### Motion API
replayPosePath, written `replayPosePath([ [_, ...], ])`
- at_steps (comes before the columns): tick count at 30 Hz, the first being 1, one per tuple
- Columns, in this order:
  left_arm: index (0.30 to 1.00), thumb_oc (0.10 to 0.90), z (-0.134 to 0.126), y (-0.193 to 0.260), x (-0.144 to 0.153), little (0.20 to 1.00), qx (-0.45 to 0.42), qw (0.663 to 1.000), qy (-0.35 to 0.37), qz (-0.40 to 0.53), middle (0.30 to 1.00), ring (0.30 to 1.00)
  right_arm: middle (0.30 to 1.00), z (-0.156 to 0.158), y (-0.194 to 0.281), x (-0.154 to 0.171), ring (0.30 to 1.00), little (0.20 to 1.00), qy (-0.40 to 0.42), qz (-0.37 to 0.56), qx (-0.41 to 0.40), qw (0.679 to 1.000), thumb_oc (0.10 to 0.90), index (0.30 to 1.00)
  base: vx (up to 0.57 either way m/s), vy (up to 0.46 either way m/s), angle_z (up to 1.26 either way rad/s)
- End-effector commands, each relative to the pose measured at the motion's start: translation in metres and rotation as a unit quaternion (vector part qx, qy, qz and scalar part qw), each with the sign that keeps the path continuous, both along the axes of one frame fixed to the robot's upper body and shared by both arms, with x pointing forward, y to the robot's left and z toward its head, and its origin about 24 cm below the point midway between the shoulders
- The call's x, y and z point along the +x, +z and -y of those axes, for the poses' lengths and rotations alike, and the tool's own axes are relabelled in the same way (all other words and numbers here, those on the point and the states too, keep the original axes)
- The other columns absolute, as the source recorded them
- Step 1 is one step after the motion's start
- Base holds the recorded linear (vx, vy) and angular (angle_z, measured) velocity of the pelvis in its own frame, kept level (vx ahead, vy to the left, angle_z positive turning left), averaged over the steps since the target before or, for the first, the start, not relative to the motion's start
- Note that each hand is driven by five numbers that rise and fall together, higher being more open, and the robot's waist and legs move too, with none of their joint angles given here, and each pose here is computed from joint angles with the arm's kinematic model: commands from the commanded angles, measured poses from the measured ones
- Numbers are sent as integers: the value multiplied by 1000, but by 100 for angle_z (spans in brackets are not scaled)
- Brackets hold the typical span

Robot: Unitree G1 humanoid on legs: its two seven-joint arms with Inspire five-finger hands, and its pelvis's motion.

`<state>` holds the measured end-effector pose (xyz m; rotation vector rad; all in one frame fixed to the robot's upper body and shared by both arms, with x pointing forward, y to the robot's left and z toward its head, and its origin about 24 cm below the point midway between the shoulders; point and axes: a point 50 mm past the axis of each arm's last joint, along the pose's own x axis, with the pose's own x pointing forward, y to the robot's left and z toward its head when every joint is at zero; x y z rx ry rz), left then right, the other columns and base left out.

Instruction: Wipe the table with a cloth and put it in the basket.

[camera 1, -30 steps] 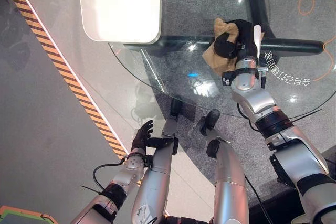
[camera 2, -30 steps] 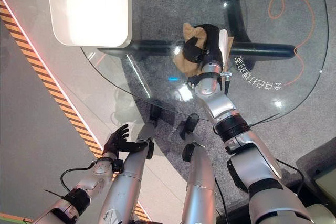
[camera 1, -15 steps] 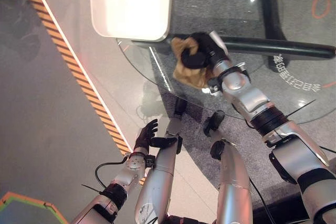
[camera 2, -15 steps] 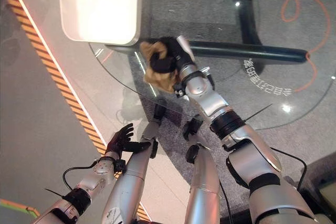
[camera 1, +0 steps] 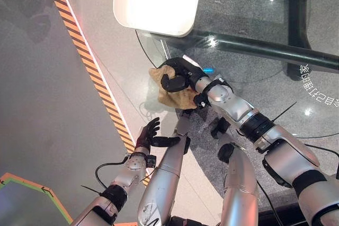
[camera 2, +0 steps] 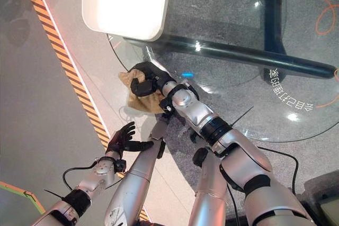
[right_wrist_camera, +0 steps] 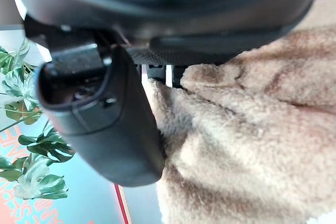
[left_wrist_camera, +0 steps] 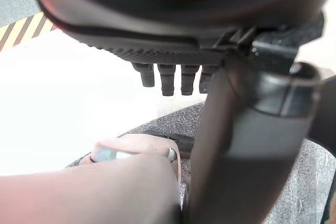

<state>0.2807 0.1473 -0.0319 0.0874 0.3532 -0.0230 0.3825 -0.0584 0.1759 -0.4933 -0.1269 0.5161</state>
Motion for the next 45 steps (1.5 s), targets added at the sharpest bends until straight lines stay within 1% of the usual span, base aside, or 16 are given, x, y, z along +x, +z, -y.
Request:
replayPosePath([
  [1,900,800,-16,-29,-37,900,33,998,-11,-52,900,900,300,-10,22,-3,300,200,20,44,33,998,100,300,0,0,0],
  [5,900,800,-19,-30,-38,900,33,998,-6,-56,900,900,300,0,24,0,300,200,4,51,34,998,100,300,-2,-8,-1],
  [8,900,800,-21,-32,-41,900,34,998,-3,-56,900,900,300,3,29,-2,300,200,14,58,46,997,100,300,-7,-34,-3],
  [12,900,800,-25,-33,-43,900,34,998,6,-55,900,900,300,-7,37,-16,300,200,84,55,104,990,100,300,-2,-35,-6],
  [16,900,800,-29,-32,-43,900,30,998,17,-53,900,900,300,-21,42,-39,300,200,156,58,171,971,100,300,-13,-34,-7],
  [20,900,800,-33,-32,-43,900,26,998,28,-55,900,900,300,-14,48,-52,300,200,155,83,247,953,100,300,-18,-29,-13],
  [22,900,800,-34,-33,-43,900,25,998,33,-56,900,900,300,-9,50,-55,300,200,151,92,267,947,100,300,-16,-26,-16],
  [26,900,800,-37,-36,-46,900,25,997,48,-58,900,900,300,11,58,-65,300,200,136,127,334,924,100,300,-17,-41,-14],
  [31,900,800,-43,-40,-49,900,25,995,67,-63,900,900,300,42,68,-74,300,200,81,197,364,907,100,300,-16,-41,-16],
  [36,900,800,-46,-43,-51,900,24,994,84,-68,900,900,300,82,79,-79,300,200,-35,283,384,878,100,300,-32,-23,-16],
  [37,900,800,-46,-39,-45,900,23,994,84,-59,900,900,300,83,85,-80,300,200,-34,292,386,874,100,300,-16,-6,-18],
  [38,900,800,-45,-44,-52,900,23,994,86,-70,900,900,300,94,81,-81,300,200,-69,298,402,863,100,300,-73,0,-19],
  [41,900,800,-45,-42,-48,900,18,994,92,-64,900,900,300,113,85,-84,300,200,-122,325,427,835,100,300,-29,8,-12],
  [42,900,800,-45,-43,-48,900,17,993,95,-65,900,900,300,122,86,-85,300,200,-151,338,441,818,100,300,-3,4,-8],
  [43,900,800,-45,-43,-49,900,17,993,95,-66,900,900,300,126,86,-86,300,200,-163,341,446,811,100,300,-4,4,-9],
  [45,900,800,-45,-43,-49,900,15,993,98,-67,900,900,300,138,87,-89,300,200,-211,365,456,784,100,300,-2,6,-10],
])
